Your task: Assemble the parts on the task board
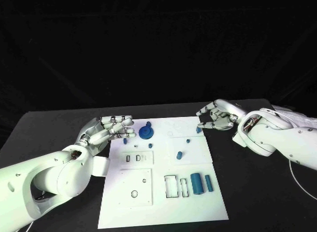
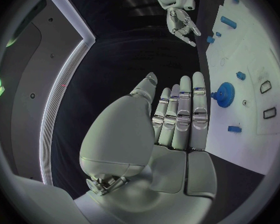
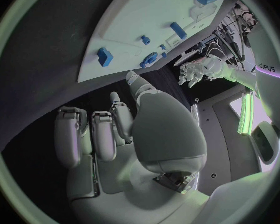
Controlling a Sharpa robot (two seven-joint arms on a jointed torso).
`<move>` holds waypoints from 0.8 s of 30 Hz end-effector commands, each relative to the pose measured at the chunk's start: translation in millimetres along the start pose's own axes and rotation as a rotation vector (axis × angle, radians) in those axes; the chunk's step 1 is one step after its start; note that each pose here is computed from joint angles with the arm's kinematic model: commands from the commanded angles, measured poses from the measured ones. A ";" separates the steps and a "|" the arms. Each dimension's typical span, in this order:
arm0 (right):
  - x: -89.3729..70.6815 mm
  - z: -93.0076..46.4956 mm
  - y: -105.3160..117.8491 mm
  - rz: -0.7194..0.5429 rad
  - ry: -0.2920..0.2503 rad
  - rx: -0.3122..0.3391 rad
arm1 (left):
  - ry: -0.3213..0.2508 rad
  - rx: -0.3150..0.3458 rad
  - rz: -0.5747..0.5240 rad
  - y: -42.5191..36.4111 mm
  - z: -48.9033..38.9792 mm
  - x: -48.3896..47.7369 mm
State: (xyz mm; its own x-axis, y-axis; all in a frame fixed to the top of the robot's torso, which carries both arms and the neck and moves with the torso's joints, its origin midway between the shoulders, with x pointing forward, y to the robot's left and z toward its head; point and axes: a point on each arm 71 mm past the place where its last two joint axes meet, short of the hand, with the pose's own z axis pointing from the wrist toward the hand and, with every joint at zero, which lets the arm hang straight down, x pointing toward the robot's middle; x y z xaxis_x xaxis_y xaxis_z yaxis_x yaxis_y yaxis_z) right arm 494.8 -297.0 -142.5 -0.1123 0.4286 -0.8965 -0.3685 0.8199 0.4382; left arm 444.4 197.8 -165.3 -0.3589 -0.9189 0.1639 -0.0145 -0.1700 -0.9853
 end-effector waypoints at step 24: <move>29.3 4.5 -21.8 0.015 0.104 0.030 | 0.016 0.005 -0.010 -0.2 1.4 -0.1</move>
State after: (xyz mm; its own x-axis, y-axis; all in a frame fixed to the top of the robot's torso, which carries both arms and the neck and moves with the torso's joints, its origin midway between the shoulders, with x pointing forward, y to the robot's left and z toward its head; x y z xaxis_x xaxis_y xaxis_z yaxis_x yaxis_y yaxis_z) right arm 504.0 -302.6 -175.5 -0.1896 0.4170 -0.8889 -0.3306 0.8253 0.4577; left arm 446.2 199.6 -166.4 -0.3556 -0.9203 0.1629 -0.0151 -0.1686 -0.9856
